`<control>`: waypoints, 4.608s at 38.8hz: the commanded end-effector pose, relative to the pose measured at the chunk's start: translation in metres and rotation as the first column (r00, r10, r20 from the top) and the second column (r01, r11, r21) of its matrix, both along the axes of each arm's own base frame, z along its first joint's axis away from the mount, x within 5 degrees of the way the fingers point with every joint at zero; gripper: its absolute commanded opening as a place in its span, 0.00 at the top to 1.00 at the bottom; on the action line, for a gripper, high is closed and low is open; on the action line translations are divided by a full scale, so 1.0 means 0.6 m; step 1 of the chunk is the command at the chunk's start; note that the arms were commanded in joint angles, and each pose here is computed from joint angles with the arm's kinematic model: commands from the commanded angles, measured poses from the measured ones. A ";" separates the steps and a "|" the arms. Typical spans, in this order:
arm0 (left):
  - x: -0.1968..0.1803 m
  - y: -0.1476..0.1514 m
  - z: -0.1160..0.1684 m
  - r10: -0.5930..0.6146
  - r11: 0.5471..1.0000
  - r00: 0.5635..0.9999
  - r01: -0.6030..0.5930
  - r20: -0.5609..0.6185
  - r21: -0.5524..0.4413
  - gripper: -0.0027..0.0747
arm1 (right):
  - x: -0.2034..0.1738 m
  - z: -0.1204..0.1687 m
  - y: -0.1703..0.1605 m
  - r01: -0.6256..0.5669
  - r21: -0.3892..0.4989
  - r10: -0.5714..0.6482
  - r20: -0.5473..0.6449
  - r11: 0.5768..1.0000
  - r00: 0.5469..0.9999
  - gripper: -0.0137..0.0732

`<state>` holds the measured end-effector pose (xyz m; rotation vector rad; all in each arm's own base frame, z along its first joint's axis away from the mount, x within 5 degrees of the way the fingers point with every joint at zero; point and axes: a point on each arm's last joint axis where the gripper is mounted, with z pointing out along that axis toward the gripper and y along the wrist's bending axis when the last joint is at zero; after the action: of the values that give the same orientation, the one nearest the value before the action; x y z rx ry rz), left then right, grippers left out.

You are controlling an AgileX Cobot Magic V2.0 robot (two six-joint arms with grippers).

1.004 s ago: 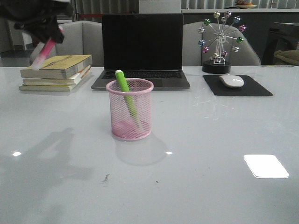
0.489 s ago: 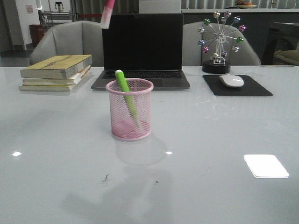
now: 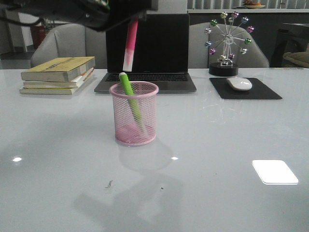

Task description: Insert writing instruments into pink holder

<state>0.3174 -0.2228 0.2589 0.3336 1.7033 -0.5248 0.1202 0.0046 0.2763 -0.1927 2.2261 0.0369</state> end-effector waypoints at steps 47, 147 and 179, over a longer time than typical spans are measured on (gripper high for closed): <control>0.004 0.011 0.050 0.013 0.996 0.975 0.008 0.223 -0.094 0.47 | 0.006 0.022 -0.003 0.021 -0.003 -0.021 0.082 1.000 0.996 0.28; -0.319 0.351 0.156 0.401 0.893 0.882 -0.436 0.247 0.107 0.47 | 0.007 0.023 -0.004 0.024 -0.002 -0.024 0.092 1.000 0.995 0.79; -0.318 0.351 0.155 0.401 0.893 0.882 -0.436 0.245 0.108 0.47 | -0.027 0.053 0.006 0.007 0.031 -0.014 0.259 1.000 0.966 0.79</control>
<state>0.1273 -0.0115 0.3347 0.1313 1.6559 -0.0110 0.1065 0.0075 0.2869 -0.1989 2.1303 0.0386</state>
